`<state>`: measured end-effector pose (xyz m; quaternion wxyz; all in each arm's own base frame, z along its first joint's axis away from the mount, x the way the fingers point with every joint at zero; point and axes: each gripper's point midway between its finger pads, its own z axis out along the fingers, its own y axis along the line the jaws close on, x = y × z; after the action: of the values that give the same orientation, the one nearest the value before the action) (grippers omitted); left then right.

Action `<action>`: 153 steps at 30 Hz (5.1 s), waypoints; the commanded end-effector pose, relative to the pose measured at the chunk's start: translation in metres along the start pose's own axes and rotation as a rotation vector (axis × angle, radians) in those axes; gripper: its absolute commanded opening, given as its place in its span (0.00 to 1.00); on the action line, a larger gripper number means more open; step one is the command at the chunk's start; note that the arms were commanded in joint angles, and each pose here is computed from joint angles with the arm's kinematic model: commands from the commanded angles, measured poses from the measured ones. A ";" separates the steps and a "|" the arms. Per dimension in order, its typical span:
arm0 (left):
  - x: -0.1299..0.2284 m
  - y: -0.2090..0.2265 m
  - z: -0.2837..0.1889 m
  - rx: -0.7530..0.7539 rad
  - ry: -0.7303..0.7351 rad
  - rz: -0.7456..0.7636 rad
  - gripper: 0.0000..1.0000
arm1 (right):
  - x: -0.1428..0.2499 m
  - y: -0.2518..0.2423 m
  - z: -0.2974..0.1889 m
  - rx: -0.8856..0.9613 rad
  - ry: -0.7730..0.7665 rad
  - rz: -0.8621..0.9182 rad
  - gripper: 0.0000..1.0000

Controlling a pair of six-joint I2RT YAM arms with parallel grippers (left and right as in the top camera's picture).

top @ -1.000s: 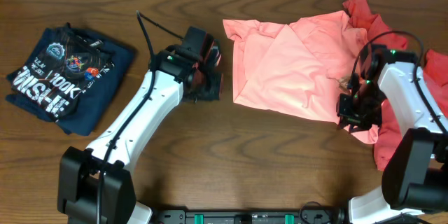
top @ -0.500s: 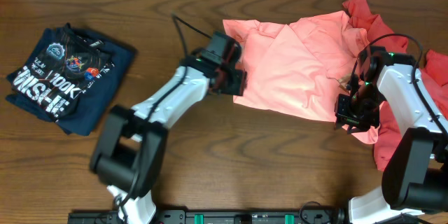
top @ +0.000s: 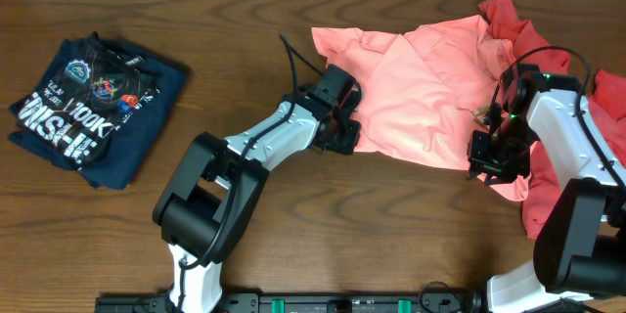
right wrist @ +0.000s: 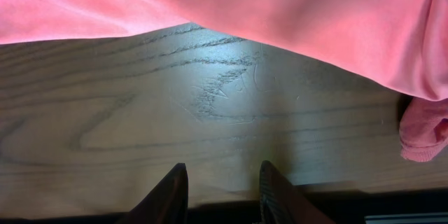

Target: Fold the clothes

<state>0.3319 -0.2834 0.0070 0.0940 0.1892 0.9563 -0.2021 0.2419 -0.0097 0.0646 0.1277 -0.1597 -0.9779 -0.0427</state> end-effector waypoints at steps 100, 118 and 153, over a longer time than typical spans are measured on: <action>0.006 0.071 -0.230 -0.269 -0.257 -0.211 0.06 | -0.101 0.201 -0.068 -0.557 -0.740 -0.491 0.21; 0.006 0.071 -0.230 -0.269 -0.257 -0.211 0.06 | -0.130 0.035 -0.070 -0.187 -0.740 -0.048 0.45; 0.006 0.071 -0.230 -0.268 -0.256 -0.211 0.06 | -0.131 0.027 -0.006 -0.197 -0.536 -0.098 0.44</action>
<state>0.3305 -0.1279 0.1865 0.2130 0.0470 0.9696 -0.1107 0.3718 -0.0301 0.0236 -0.1416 -0.1425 -0.9750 -0.0945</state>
